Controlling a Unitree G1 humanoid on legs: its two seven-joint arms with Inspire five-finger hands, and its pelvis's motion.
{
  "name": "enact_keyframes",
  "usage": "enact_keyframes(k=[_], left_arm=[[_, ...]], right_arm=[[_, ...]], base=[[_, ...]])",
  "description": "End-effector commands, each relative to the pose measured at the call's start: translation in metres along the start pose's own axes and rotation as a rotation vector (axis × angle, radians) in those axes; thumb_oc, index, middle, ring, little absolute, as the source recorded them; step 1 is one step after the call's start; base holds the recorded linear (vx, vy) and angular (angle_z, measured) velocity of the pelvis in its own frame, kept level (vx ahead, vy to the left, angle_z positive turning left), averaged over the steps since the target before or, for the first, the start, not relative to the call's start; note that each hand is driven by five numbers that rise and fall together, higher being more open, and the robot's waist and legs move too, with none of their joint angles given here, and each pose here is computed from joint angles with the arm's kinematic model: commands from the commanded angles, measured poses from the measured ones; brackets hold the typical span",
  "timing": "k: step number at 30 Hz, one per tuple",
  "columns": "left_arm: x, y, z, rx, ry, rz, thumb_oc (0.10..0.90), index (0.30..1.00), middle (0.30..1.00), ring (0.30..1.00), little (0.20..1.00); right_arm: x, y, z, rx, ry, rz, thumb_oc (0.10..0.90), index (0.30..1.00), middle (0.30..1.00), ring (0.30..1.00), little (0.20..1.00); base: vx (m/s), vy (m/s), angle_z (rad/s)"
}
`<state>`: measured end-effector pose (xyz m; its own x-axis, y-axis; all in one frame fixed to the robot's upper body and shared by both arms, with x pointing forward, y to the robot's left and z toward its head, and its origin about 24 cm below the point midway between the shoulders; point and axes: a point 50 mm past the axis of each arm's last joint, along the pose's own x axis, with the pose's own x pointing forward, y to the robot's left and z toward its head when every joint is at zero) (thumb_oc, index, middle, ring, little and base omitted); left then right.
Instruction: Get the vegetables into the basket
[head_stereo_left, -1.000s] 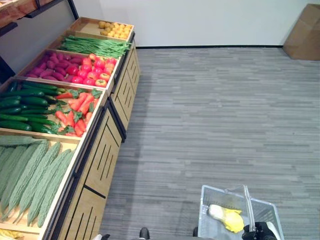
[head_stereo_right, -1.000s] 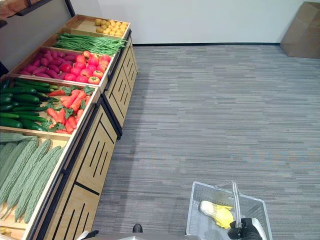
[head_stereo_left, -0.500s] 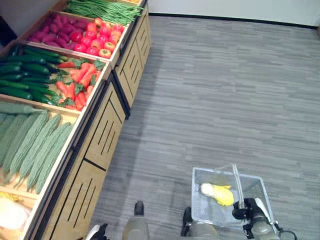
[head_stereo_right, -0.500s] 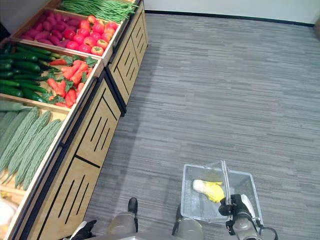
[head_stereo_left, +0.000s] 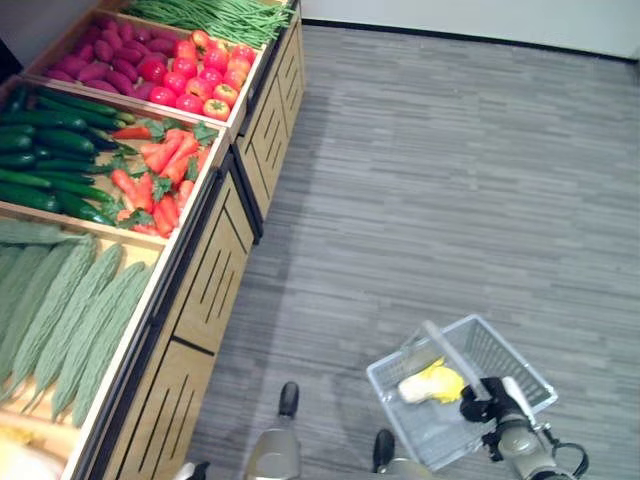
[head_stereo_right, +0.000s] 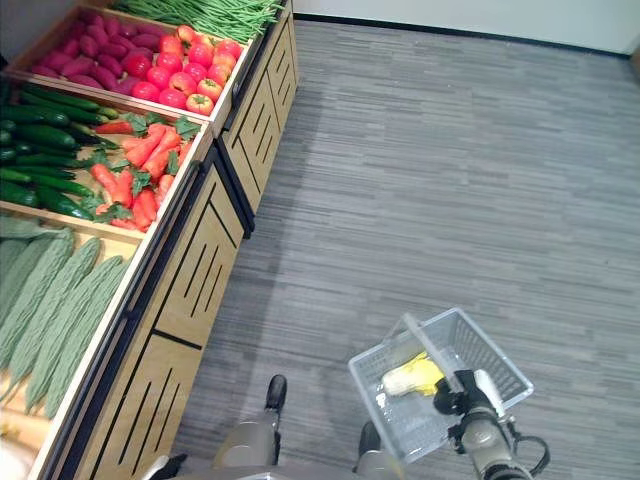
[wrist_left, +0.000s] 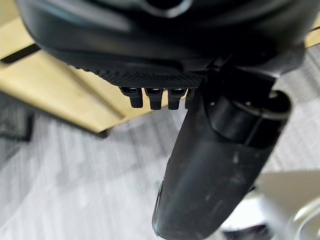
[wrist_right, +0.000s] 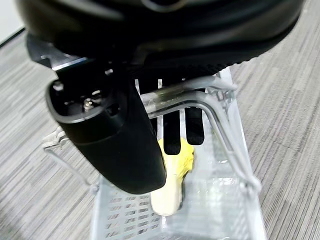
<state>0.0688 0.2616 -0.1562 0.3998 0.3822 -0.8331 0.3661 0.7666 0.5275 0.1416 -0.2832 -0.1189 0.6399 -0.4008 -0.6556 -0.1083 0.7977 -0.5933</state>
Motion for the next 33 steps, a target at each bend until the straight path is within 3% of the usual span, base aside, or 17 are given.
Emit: enact_keyframes(k=[1,19,26,33], left_arm=[[0.0,0.014,-0.016,0.054,0.037,0.047,0.9,1.0,1.0,1.0,1.0],[0.009,0.051,0.006,0.041,-0.008,0.14,0.9,1.0,1.0,1.0,1.0],[0.01,0.04,0.017,0.113,-0.042,0.1,0.9,1.0,1.0,1.0,1.0],[0.009,0.031,0.019,0.148,-0.065,0.082,0.9,1.0,1.0,1.0,1.0]], right_arm=[[0.008,-0.034,0.025,-0.002,-0.129,-0.112,0.4,0.3,0.3,0.3,0.3],[0.012,-0.017,0.055,0.035,-0.192,-0.07,0.4,0.3,0.3,0.3,0.3],[0.012,-0.015,0.067,0.011,-0.243,-0.064,0.4,0.3,0.3,0.3,0.3],[0.01,-0.015,0.052,-0.005,-0.207,-0.05,0.4,0.3,0.3,0.3,0.3]], base=[[0.14,0.218,0.07],[0.1,0.143,-0.06],[0.2,-0.14,0.15],[0.2,-0.203,0.19]])
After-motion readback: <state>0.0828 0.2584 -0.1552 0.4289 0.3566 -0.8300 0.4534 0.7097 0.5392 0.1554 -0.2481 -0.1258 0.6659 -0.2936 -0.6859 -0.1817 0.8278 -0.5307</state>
